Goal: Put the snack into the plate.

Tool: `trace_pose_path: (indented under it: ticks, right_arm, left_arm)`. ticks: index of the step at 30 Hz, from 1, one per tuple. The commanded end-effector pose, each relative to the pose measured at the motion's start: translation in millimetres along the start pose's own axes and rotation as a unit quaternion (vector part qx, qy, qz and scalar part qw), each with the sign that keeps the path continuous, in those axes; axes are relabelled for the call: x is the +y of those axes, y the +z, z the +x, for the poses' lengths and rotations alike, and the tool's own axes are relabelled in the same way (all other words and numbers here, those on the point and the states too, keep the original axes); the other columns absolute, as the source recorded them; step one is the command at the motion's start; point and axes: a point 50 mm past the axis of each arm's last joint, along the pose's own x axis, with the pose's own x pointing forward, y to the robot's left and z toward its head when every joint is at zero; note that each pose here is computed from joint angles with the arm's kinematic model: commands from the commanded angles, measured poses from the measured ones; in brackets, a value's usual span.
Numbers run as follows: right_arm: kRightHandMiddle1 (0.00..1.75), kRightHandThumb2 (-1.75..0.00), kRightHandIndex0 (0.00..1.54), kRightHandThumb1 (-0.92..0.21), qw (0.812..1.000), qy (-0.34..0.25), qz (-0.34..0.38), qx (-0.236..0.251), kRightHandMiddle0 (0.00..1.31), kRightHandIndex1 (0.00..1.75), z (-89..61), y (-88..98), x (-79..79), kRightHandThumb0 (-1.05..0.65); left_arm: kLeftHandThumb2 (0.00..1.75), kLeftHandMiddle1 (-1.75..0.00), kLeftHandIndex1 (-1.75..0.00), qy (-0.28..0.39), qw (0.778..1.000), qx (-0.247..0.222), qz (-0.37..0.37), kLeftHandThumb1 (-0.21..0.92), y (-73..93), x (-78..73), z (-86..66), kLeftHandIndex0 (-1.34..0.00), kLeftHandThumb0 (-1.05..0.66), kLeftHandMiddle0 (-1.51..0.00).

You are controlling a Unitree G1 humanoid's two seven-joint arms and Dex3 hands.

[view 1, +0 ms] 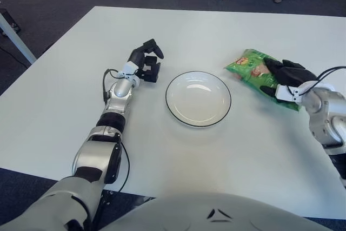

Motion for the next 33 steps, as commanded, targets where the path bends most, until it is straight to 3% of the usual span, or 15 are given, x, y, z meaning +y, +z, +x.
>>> trace_pose_path:
  ticks: [1, 5, 6, 8, 11, 12, 14, 17, 18, 20, 23, 27, 33]
  right_arm:
    - [0.27, -0.84, 0.00, -0.92, 1.000, -0.002, -0.013, 0.014, 0.00, 0.00, 1.4, -8.4, 18.4, -1.04]
    - [0.53, -0.78, 0.03, -0.92, 0.996, -0.079, -0.028, 0.004, 0.00, 0.02, 3.3, -10.6, 15.8, -0.99]
    - [0.73, -0.71, 0.02, -0.92, 0.995, -0.096, -0.029, 0.000, 0.00, 0.33, 3.9, -11.2, 15.6, -0.92]
    - [0.91, -0.65, 0.01, -0.92, 0.992, -0.123, -0.030, -0.008, 0.00, 0.61, 5.2, -12.1, 15.5, -0.87]
    - [1.29, -0.64, 0.00, -0.81, 0.988, -0.152, -0.031, -0.020, 0.05, 1.20, 6.5, -13.0, 15.9, -0.71]
    - [1.34, -0.65, 0.00, -0.79, 0.985, -0.167, -0.032, -0.026, 0.06, 1.28, 6.4, -13.0, 15.3, -0.69]
    - [1.53, -0.74, 0.00, -0.72, 0.980, -0.192, -0.027, -0.038, 0.26, 1.55, 3.5, -10.6, 12.0, -0.51]
    - [1.64, -1.02, 0.21, -0.53, 0.975, -0.217, -0.008, -0.048, 0.44, 1.65, 0.2, -7.0, 7.5, -0.21]
    - [1.68, -1.16, 0.36, -0.40, 0.974, -0.222, -0.002, -0.048, 0.52, 1.62, 1.0, -7.5, 7.8, -0.13]
    - [1.72, -1.36, 0.62, -0.21, 0.969, -0.242, 0.013, -0.052, 0.63, 1.51, 1.9, -7.4, 6.3, -0.05]
    - [1.74, -1.47, 0.79, -0.09, 0.964, -0.259, 0.028, -0.055, 0.69, 1.42, 2.3, -7.4, 3.0, -0.01]
    - [1.74, -1.53, 0.88, -0.04, 0.960, -0.271, 0.048, -0.053, 0.66, 1.44, 1.1, -7.0, -5.4, 0.00]
    - [1.75, -1.50, 0.76, -0.13, 0.959, -0.267, 0.081, -0.044, 0.54, 1.66, -1.5, -4.0, -16.4, 0.00]
  left_arm:
    - [1.25, -1.75, -1.75, 0.000, 0.998, 0.064, -0.017, 0.37, -29.5, -11.2, -32.8, -0.57, -0.46, -1.28]
    - [1.25, -1.75, -1.75, -0.001, 0.998, 0.065, -0.014, 0.37, -29.6, -11.2, -32.8, -0.57, -0.46, -1.27]
    - [1.25, -1.75, -1.75, -0.002, 0.998, 0.065, -0.014, 0.37, -29.5, -11.3, -32.7, -0.57, -0.46, -1.27]
    - [1.25, -1.75, -1.75, -0.002, 0.998, 0.065, -0.014, 0.37, -29.5, -11.3, -32.7, -0.57, -0.46, -1.27]
    - [1.25, -1.75, -1.75, -0.003, 0.998, 0.066, -0.015, 0.37, -29.5, -11.3, -32.6, -0.57, -0.46, -1.27]
    - [1.25, -1.75, -1.75, -0.003, 0.998, 0.066, -0.014, 0.37, -29.6, -11.3, -32.6, -0.57, -0.46, -1.27]
    - [1.25, -1.75, -1.75, -0.004, 0.998, 0.067, -0.014, 0.37, -29.7, -11.2, -32.7, -0.57, -0.46, -1.27]
    - [1.25, -1.75, -1.75, -0.003, 0.998, 0.068, -0.015, 0.37, -29.8, -11.0, -32.9, -0.57, -0.46, -1.27]
    - [1.24, -1.75, -1.75, -0.003, 0.998, 0.068, -0.015, 0.37, -29.9, -11.0, -32.9, -0.57, -0.46, -1.27]
    - [1.23, -1.75, -1.75, -0.002, 0.998, 0.068, -0.016, 0.38, -29.9, -10.9, -33.0, -0.56, -0.46, -1.27]
    - [1.23, -1.75, -1.75, -0.002, 0.998, 0.067, -0.017, 0.39, -29.7, -10.7, -32.6, -0.56, -0.46, -1.27]
    - [1.23, -1.75, -1.75, -0.001, 0.998, 0.067, -0.018, 0.39, -29.6, -10.8, -32.4, -0.56, -0.46, -1.27]
    - [1.23, -1.75, -1.75, -0.001, 0.998, 0.066, -0.017, 0.38, -29.6, -10.7, -31.9, -0.56, -0.46, -1.27]
